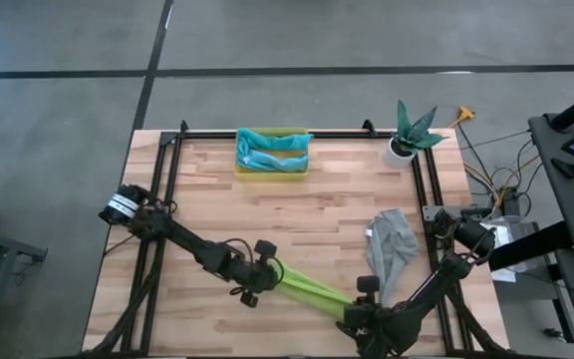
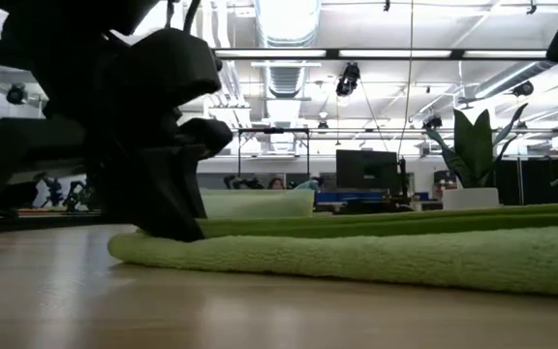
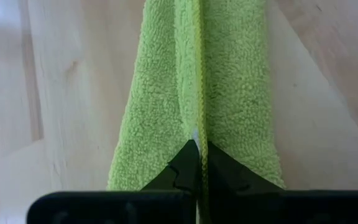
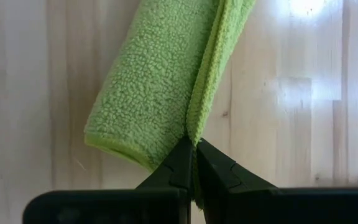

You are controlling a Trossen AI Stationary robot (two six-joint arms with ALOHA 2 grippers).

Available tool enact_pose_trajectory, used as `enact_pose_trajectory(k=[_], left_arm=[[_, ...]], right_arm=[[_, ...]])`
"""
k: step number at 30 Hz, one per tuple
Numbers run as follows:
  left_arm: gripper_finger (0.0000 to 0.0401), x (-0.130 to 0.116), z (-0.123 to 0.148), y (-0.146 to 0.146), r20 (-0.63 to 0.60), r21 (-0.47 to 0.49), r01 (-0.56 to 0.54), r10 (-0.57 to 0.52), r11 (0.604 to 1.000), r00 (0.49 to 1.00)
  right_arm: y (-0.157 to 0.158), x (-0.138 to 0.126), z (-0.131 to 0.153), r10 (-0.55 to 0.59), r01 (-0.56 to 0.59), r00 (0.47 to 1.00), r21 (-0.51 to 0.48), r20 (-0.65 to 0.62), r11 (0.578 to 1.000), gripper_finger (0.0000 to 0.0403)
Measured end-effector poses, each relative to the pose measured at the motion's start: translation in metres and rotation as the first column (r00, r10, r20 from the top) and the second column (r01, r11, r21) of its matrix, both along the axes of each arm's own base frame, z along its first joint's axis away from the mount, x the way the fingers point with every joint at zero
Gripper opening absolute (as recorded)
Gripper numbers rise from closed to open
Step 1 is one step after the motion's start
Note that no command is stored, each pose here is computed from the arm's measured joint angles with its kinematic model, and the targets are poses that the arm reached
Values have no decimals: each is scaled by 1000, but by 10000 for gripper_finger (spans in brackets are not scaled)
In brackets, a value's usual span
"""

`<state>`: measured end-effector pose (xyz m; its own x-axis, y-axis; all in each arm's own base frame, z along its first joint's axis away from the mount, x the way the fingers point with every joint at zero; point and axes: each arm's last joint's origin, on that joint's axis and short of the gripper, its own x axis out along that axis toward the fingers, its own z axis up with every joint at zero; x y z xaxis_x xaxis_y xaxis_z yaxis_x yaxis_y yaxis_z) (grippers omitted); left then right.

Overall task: Roll microfiber towels into tight, uniform cylinder then place into a basket
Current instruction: Roll the green towel

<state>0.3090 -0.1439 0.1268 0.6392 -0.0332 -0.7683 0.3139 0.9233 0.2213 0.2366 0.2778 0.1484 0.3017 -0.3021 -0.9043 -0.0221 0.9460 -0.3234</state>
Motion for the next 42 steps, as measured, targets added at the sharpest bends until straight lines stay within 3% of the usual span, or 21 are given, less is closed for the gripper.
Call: enact_pose_trajectory(k=[9, 17, 28, 36, 42], left_arm=[[1, 5, -5, -4, 28, -4, -2, 2, 1000, 1000], [1, 2, -8, -6, 22, 3, 5, -5, 1000, 1000], [1, -6, 6, -9, 42, 22, 13, -14, 1000, 999], [2, -5, -15, -12, 24, 47, -1, 0, 999, 1000], [2, -3, -16, -13, 42, 37, 0, -2, 999, 999]], right_arm=[[-3, -5, -8, -16, 16, 1000, -6, -7, 1000, 9], [6, -14, -9, 104, -104, 995, -36, -10, 994, 9], [16, -13, 3, 140, -137, 989, -49, 49, 989, 9], [26, -12, 4, 221, -221, 973, -9, 71, 975, 9], [21, -15, -6, 211, -211, 976, -12, 59, 977, 9]])
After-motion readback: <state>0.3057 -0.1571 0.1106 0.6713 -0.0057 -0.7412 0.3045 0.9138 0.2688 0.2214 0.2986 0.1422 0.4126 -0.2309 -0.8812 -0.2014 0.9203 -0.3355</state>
